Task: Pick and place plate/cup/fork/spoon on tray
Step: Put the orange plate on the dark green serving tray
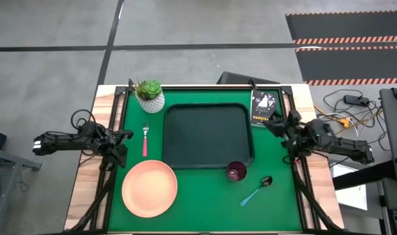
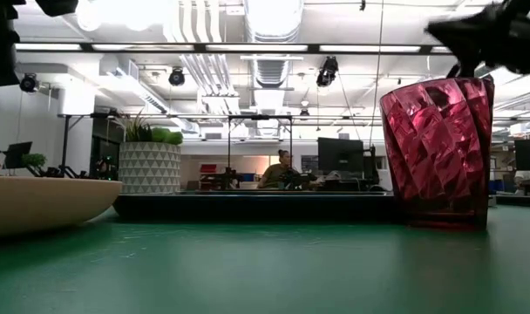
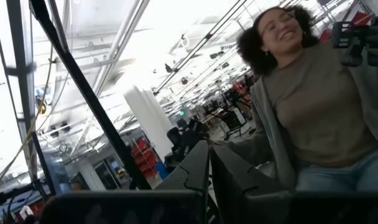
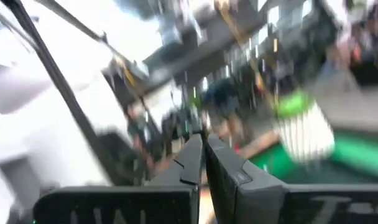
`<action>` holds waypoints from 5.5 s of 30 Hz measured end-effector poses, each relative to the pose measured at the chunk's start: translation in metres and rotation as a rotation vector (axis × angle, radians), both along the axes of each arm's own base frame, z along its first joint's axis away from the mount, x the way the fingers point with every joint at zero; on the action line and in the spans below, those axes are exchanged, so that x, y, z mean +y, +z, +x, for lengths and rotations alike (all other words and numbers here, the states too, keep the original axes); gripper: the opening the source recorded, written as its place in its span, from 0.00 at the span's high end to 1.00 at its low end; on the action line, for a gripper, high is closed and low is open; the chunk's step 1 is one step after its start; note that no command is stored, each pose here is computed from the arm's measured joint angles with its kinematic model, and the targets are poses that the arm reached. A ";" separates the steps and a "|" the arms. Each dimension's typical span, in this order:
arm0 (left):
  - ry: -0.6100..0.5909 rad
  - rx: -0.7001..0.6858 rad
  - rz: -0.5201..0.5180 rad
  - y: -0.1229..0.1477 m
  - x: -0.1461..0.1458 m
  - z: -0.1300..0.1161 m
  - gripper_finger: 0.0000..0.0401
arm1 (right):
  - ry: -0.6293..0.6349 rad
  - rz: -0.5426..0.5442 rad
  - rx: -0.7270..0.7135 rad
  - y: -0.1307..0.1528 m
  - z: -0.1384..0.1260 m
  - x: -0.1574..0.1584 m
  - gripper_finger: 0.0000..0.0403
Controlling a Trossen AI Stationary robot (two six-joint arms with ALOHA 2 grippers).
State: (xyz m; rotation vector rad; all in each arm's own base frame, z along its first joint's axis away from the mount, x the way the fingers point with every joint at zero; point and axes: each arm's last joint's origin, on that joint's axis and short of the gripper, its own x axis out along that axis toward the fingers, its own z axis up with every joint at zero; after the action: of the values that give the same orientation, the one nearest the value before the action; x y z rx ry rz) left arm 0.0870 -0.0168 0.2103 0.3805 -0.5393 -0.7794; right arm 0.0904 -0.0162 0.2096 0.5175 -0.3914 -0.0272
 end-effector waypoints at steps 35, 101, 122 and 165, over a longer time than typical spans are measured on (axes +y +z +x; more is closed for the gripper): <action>0.222 -0.071 -0.372 0.021 0.009 0.011 1.00 | -0.117 -0.632 -0.394 0.048 -0.010 0.008 0.98; 0.910 2.228 -1.210 0.004 -0.182 0.196 1.00 | 0.320 -0.566 -0.241 0.072 0.040 0.027 0.98; 1.060 2.210 -0.995 -0.014 -0.179 0.185 0.96 | 0.322 -0.552 -0.271 0.076 0.033 0.027 0.98; 1.078 2.101 -0.640 -0.047 -0.192 0.192 0.83 | 0.338 -0.534 -0.233 0.072 0.036 0.027 0.98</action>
State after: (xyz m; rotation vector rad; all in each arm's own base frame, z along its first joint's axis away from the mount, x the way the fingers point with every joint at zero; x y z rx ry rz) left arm 0.2794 -0.2085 0.1631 -0.7709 1.3348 0.3350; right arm 0.1267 0.0111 0.2812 0.0508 -0.5128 0.4568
